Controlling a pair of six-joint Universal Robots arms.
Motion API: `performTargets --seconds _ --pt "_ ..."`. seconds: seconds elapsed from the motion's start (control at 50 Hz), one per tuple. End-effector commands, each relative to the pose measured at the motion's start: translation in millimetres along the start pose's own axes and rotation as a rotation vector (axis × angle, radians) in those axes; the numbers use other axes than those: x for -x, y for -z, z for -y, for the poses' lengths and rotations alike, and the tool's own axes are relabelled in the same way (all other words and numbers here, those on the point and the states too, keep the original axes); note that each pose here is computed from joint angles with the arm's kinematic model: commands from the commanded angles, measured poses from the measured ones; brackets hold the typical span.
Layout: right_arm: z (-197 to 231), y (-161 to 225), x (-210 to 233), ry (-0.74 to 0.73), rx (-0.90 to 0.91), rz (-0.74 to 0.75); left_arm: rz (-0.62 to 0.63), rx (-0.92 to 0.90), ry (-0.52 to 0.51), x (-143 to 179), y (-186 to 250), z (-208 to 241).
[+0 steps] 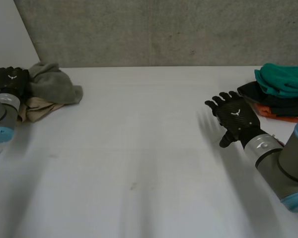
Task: Fold the laundry.
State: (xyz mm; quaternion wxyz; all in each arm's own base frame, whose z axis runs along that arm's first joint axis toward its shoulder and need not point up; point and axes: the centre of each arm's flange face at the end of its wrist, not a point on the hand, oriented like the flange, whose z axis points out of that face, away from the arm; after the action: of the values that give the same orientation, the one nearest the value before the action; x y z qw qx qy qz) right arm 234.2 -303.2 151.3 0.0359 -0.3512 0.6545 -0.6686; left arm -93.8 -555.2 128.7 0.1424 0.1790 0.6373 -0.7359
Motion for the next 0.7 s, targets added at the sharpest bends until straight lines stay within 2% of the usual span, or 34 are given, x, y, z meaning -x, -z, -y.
performTargets --seconds 0.02,0.12,0.14,0.22,0.3,0.38,0.5,0.54,0.6,0.7 --pt "3.7 -0.4 -6.8 -0.014 -0.015 -0.021 0.054 -0.137 0.067 18.1 0.6 75.8" --pt "7.4 0.3 -8.1 -0.018 -0.024 -0.027 0.028 -0.326 0.171 24.7 19.3 165.4" --pt "7.5 0.7 -8.2 -0.019 -0.024 -0.028 -0.002 -0.379 0.208 23.0 30.4 193.7" --pt "9.4 0.9 -11.8 -0.022 -0.026 -0.043 -0.094 -0.476 0.305 14.1 67.5 259.1" --pt "12.7 2.2 -17.3 -0.027 -0.033 -0.067 -0.199 -0.530 0.423 -2.0 109.6 304.7" --pt "15.6 3.6 -22.1 -0.043 -0.040 -0.085 -0.315 -0.539 0.542 -26.1 150.7 331.3" --pt "19.9 5.5 -33.6 -0.060 -0.053 -0.125 -0.520 -0.424 0.655 -85.7 201.4 322.2" --pt "20.9 5.5 -37.9 -0.061 -0.056 -0.141 -0.626 -0.322 0.674 -118.3 226.7 303.4" --pt "23.6 5.5 -44.6 -0.067 -0.059 -0.166 -0.755 -0.138 0.667 -163.9 263.5 260.3" --pt "28.6 6.9 -47.8 -0.090 -0.045 -0.167 -0.850 0.070 0.614 -202.8 296.7 205.1"
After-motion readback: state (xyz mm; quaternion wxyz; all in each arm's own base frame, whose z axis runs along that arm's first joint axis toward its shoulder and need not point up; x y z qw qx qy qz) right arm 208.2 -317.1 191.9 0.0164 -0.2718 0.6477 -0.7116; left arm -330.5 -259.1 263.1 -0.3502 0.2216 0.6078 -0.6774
